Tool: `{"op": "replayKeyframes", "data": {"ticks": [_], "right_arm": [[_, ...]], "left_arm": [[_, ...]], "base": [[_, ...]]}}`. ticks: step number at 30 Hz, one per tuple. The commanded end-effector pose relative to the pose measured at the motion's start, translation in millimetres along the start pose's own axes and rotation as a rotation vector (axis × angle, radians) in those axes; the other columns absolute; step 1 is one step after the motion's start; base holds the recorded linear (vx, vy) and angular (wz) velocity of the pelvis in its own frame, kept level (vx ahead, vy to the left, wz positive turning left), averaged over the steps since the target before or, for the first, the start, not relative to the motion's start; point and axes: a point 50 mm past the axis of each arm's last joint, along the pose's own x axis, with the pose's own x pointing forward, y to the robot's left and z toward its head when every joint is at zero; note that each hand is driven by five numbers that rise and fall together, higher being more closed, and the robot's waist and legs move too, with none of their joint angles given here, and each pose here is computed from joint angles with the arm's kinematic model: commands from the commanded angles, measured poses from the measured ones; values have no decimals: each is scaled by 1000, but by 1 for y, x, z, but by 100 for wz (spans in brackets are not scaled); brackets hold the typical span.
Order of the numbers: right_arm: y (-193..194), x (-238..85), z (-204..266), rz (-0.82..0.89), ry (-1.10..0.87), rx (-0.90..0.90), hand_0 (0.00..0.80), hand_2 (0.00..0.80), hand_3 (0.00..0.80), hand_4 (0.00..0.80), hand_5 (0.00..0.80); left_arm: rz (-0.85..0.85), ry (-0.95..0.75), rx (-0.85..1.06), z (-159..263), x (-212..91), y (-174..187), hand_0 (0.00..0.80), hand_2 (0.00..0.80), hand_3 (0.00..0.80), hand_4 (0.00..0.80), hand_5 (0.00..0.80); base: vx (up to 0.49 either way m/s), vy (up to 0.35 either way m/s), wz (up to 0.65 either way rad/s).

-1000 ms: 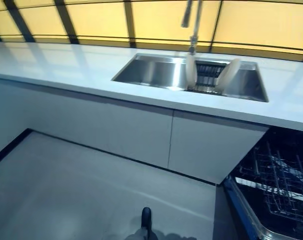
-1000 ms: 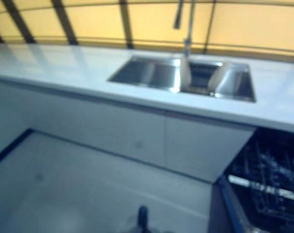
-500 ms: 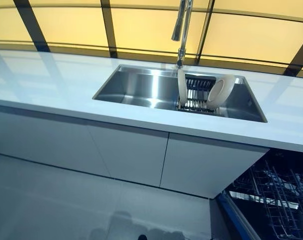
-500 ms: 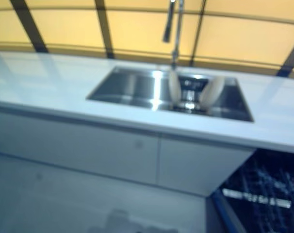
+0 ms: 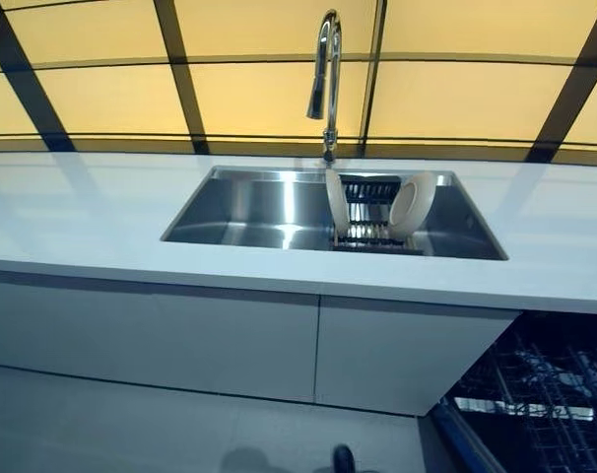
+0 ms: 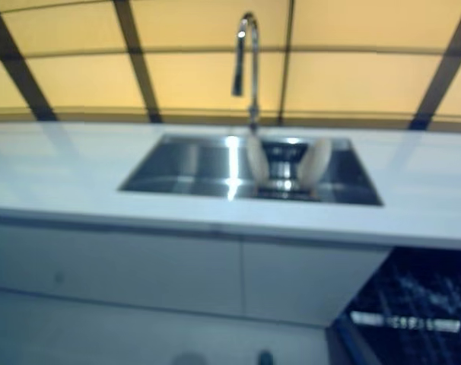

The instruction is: Take plates into dishwasher

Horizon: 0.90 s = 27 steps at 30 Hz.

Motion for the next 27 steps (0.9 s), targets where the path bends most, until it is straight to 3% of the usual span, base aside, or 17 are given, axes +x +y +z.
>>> {"op": "replayKeyframes", "data": {"ticks": [1,7,19,27], "right_arm": [[-21,0,23,-65,-38,35,0,0,0,0,0],[-23,-1,37,-90,-71,10,0,0,0,0,0],[-22,-6,73,-36,-229,-66,0,0,0,0,0],[-40,-26,123,175,-423,-363,0,0,0,0,0]], "left_arm": [[33,28,7,-11,0,5,0,0,0,0,0],[22,68,3,-23,0,5,0,0,0,0,0],[38,54,67,-9,-1,13,0,0,0,0,0],[34,13,58,2,-2,19,0,0,0,0,0]], "base": [[179,-192,16],[212,-206,10],[162,-162,-18],[76,-23,-6]]}}
